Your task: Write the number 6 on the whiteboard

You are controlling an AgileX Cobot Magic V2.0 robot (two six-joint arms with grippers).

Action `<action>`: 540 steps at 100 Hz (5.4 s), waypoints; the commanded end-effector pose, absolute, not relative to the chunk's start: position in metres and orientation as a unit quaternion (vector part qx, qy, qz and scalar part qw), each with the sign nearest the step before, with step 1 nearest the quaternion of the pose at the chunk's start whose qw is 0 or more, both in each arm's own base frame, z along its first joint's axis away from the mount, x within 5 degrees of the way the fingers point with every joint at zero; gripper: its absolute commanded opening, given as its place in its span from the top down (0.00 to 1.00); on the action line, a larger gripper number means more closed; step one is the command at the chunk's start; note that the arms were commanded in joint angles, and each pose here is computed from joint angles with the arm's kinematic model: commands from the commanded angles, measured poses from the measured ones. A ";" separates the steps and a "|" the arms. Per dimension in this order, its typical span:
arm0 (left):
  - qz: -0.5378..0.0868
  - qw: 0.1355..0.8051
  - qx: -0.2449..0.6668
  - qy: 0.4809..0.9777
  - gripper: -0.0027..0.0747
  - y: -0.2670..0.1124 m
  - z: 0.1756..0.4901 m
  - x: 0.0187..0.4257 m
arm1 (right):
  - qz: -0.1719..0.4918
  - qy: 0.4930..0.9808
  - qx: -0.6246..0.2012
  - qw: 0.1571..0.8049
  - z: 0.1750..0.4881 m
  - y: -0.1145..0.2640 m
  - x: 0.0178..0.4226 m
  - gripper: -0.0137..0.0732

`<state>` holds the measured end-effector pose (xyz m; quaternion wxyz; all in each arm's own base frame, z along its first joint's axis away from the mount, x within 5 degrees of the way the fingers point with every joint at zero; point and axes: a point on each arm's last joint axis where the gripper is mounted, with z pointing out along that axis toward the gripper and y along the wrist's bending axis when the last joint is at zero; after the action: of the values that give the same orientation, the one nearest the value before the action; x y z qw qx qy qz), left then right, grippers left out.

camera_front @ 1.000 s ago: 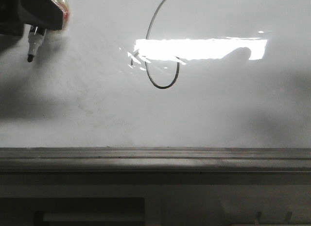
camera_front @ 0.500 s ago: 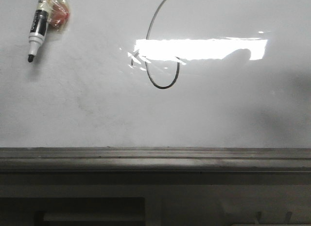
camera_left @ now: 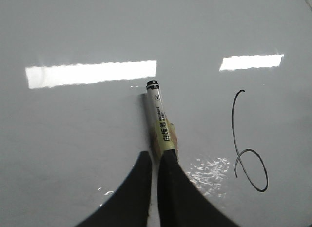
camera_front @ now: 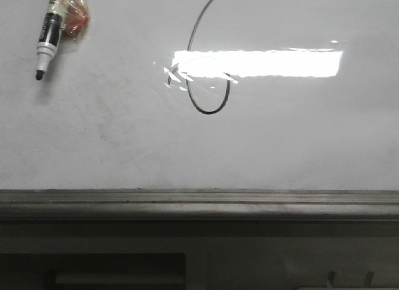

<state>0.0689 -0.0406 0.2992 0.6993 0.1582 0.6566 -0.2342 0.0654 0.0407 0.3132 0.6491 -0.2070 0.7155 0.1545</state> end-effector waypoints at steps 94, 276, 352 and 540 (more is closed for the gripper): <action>-0.263 0.755 0.146 0.583 0.99 -0.015 0.285 0.039 | 0.135 0.654 -0.161 0.727 0.291 0.026 0.042 0.92; -0.042 0.748 0.052 0.661 0.99 -0.007 0.205 0.054 | 0.134 0.654 -0.161 0.727 0.291 0.026 0.042 0.92; -0.048 0.740 0.049 0.669 0.99 -0.008 0.203 0.055 | 0.135 0.655 -0.161 0.726 0.291 0.026 0.042 0.92; -0.048 0.740 0.049 0.669 0.99 -0.008 0.203 0.055 | -0.096 0.676 -0.095 0.725 0.203 0.000 0.055 0.92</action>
<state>0.0552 -0.0072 0.2119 0.7239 0.0542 0.6869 -0.0364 0.0561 0.0008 0.2021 0.7003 -0.0975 0.7018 -0.0873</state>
